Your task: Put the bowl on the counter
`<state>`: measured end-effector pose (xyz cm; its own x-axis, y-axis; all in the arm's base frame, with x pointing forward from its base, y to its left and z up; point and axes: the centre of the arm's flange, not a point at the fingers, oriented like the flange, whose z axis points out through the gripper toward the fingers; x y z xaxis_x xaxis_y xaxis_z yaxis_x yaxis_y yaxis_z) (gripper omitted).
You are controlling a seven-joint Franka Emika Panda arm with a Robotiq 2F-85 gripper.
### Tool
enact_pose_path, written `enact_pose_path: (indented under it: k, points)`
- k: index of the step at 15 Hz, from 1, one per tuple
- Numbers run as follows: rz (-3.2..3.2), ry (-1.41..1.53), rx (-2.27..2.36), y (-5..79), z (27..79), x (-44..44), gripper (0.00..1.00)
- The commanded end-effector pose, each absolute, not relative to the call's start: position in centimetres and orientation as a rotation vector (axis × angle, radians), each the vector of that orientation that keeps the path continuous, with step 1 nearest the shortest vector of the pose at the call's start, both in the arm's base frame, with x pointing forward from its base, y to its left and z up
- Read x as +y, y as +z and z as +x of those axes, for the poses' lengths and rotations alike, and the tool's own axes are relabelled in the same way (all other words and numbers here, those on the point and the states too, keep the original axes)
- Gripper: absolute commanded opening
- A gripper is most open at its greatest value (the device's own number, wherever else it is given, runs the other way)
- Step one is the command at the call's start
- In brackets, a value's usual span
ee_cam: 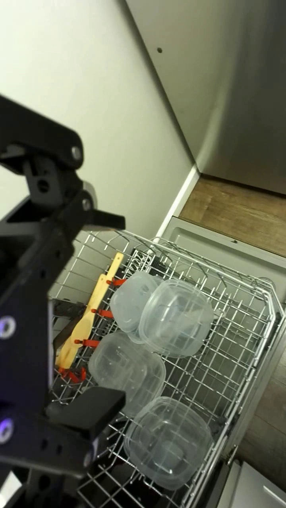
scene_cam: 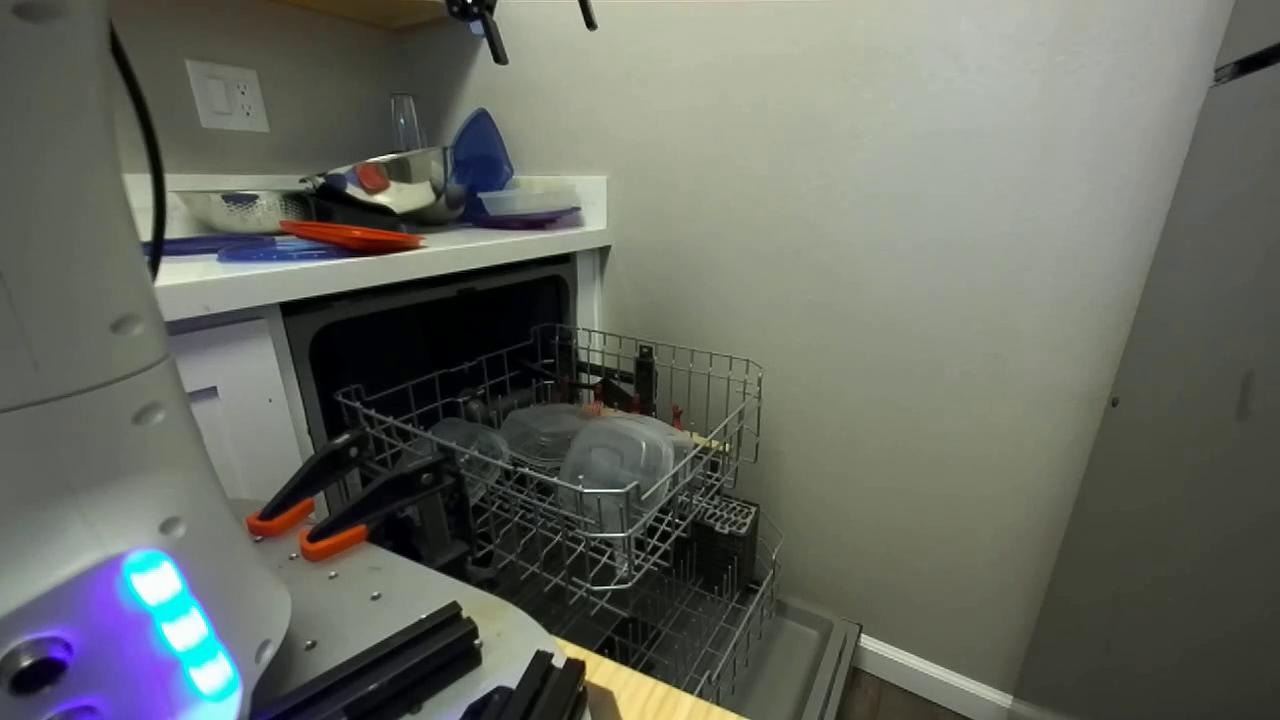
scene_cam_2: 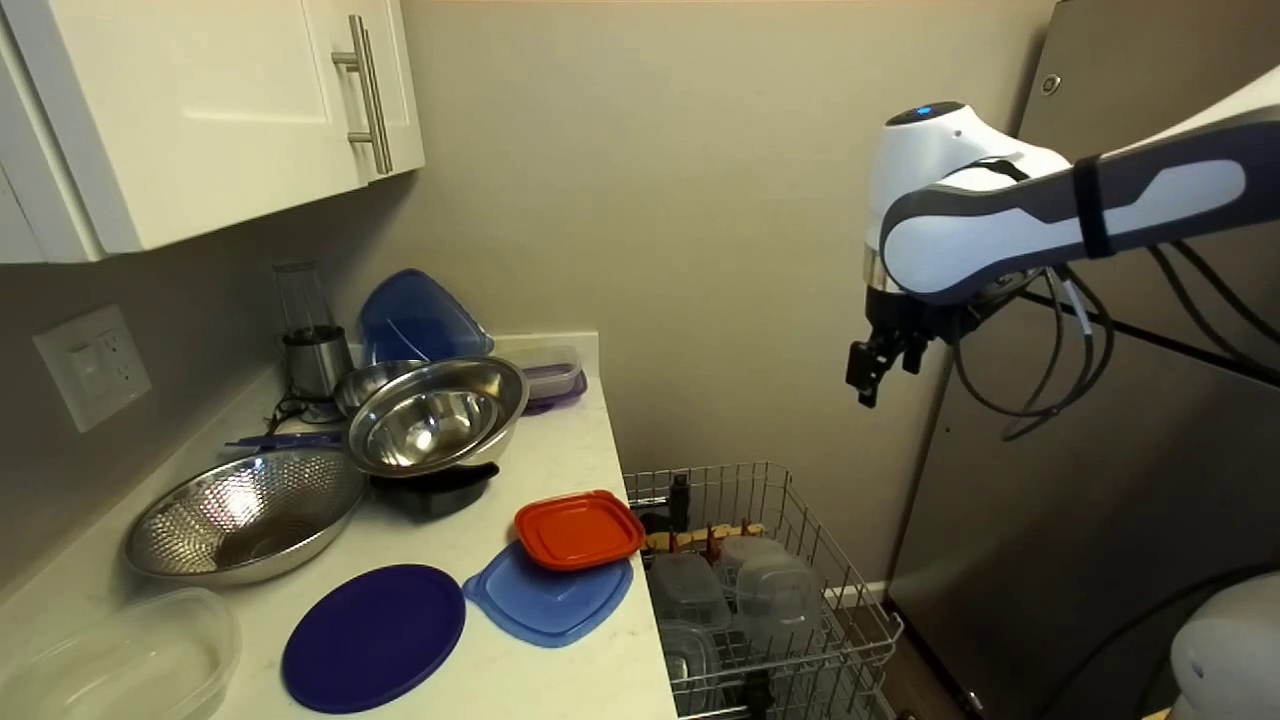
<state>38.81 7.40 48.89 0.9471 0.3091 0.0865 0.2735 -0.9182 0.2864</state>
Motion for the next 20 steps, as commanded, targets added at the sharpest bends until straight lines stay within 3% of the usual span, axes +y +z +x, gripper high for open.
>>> enact_pose_path:
  k: [1, 13, 20]
  points:
    - [2.797, 0.225, 0.524, 49.3, 42.5, 8.7, 1.00]
    - [2.881, 0.291, 0.598, 39.6, 47.8, 9.6, 1.00]
    - [2.896, 0.254, 0.588, 38.5, 48.0, 10.2, 1.00]
